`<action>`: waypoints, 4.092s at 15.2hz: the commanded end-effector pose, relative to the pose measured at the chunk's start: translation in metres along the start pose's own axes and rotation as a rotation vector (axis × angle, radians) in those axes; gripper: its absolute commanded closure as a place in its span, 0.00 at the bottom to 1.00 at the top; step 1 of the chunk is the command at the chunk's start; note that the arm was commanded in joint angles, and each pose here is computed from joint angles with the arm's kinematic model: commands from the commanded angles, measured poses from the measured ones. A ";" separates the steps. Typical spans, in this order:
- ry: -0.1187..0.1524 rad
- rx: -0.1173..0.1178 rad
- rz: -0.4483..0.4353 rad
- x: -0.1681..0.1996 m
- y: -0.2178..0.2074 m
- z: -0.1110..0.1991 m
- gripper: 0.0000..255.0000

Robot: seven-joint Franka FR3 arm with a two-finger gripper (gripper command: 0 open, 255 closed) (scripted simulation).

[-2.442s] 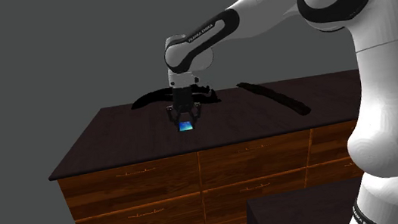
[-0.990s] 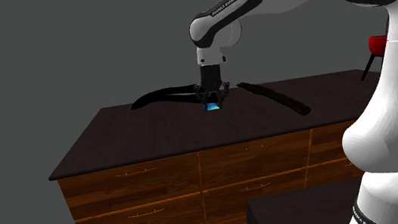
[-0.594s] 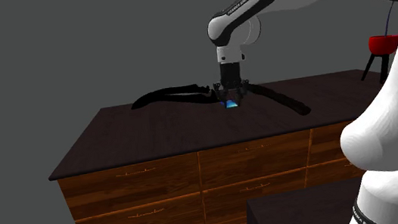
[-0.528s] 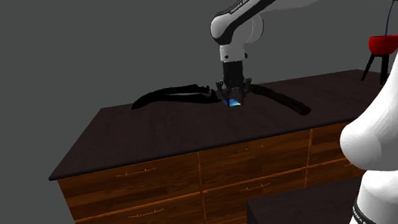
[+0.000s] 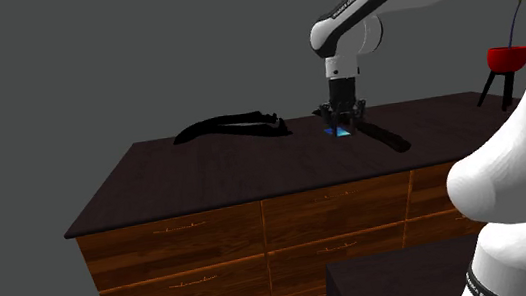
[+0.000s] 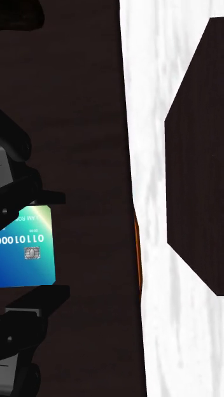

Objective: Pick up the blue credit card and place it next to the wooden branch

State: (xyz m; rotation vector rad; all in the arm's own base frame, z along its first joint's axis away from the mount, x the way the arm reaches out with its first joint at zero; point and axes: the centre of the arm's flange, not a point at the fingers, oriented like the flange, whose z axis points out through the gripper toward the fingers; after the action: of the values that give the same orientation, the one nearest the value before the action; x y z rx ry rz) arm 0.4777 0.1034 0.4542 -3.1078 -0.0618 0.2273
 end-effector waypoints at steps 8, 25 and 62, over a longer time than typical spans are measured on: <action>0.000 0.000 -0.002 0.002 0.119 -0.006 1.00; 0.000 0.000 -0.002 0.005 0.300 0.004 1.00; 0.000 0.000 -0.002 0.018 0.302 0.045 0.00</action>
State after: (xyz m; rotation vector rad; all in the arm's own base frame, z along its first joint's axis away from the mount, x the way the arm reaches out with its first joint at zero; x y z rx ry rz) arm 0.4985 -0.1961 0.3960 -3.1080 -0.0643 0.2257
